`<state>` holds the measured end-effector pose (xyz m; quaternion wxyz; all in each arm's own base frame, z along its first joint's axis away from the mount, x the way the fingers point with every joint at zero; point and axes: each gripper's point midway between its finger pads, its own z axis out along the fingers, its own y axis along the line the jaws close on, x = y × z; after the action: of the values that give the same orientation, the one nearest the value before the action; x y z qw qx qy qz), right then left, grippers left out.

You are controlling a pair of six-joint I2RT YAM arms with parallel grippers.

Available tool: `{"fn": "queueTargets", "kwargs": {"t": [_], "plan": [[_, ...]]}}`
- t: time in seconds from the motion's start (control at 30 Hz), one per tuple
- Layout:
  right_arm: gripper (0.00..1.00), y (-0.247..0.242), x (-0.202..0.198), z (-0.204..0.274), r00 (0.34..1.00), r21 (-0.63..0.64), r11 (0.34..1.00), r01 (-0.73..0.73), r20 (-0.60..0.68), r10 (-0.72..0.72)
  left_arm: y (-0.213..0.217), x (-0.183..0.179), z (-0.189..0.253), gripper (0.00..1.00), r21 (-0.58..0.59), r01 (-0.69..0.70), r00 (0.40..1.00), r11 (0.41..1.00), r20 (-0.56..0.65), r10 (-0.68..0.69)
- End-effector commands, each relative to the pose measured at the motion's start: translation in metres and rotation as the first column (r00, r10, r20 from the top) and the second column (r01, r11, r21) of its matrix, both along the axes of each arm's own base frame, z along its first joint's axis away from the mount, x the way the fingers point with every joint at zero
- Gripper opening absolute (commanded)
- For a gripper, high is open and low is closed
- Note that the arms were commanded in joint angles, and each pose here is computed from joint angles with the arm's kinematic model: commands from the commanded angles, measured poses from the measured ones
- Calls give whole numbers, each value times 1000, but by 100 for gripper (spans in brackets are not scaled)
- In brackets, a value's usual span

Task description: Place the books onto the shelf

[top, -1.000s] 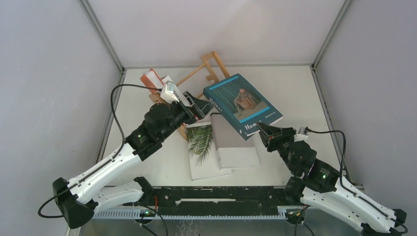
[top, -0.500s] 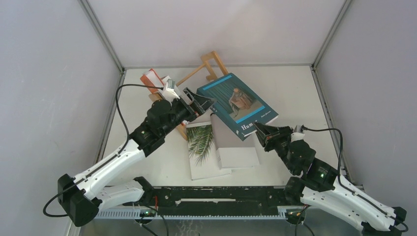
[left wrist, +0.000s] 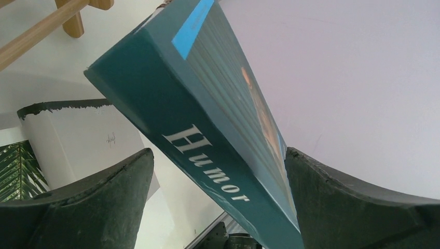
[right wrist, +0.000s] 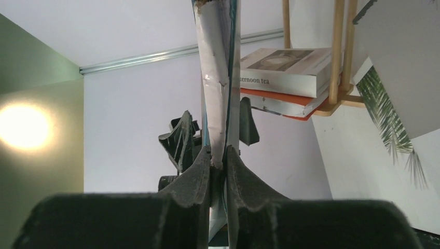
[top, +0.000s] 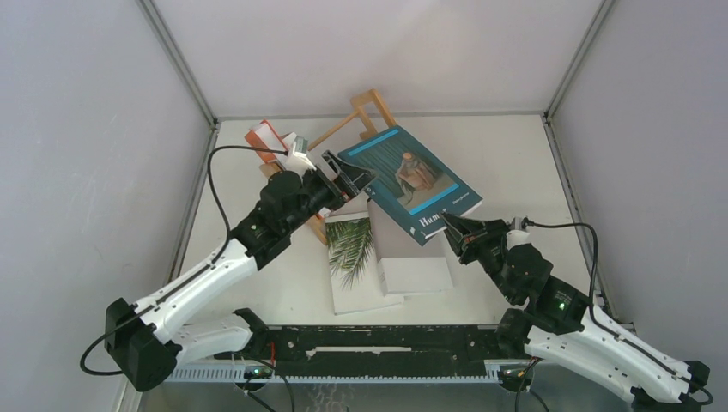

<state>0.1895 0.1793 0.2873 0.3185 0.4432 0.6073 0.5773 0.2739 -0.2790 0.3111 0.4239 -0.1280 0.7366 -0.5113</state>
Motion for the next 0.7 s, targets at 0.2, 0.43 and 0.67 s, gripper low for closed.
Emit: {"fn": "queueTargets", "kwargs": {"t": [0.2, 0.43, 0.67], "plan": [[18, 12, -8, 56, 994, 172, 981, -85, 82, 72, -3, 12, 14, 100, -78, -5, 1000, 997, 15, 6], [18, 15, -7, 49, 994, 193, 977, -91, 72, 79, -3, 17, 21, 97, -110, -9, 1000, 994, 20, 11], [19, 18, -5, 39, 995, 202, 975, -96, 55, 87, 8, 13, 22, 75, -138, -38, 999, 990, 26, 42]]}}
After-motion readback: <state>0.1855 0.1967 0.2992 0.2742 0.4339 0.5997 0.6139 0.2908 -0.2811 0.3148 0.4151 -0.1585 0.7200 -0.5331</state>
